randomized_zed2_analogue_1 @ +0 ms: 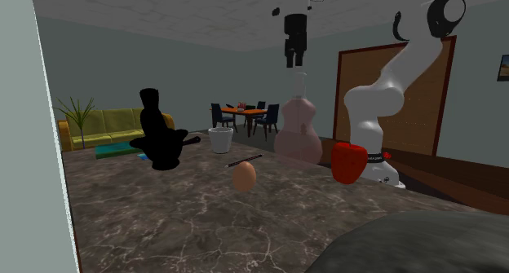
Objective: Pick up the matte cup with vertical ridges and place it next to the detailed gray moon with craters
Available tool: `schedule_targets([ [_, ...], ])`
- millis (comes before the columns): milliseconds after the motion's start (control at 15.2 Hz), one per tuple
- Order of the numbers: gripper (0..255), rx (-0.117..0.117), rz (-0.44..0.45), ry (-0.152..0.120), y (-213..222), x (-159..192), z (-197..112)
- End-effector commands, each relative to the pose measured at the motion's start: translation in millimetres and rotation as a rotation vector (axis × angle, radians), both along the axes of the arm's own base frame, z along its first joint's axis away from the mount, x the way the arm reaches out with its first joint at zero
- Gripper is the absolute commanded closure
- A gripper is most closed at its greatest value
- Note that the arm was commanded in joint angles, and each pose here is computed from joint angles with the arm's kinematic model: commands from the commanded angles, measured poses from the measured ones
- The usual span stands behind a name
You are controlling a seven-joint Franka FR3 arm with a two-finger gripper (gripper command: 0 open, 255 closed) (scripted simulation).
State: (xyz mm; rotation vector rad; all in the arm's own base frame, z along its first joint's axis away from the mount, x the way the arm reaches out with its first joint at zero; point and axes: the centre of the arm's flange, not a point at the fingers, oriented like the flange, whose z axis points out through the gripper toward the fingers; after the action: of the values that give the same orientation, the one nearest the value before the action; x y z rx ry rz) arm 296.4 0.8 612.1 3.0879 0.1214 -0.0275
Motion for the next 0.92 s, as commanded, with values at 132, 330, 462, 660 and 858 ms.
schedule_targets([
  [132, 0, -0.008, 0.002, -0.001, 1, 20, -17],
  [330, 0, -0.021, 0.005, -0.002, 3, 50, -42],
  [462, 0, -0.029, 0.007, -0.003, 4, 70, -59],
  [660, 0, -0.042, 0.01, -0.005, 5, 101, -85],
  [858, 0, -0.054, 0.013, -0.006, 7, 131, -110],
])
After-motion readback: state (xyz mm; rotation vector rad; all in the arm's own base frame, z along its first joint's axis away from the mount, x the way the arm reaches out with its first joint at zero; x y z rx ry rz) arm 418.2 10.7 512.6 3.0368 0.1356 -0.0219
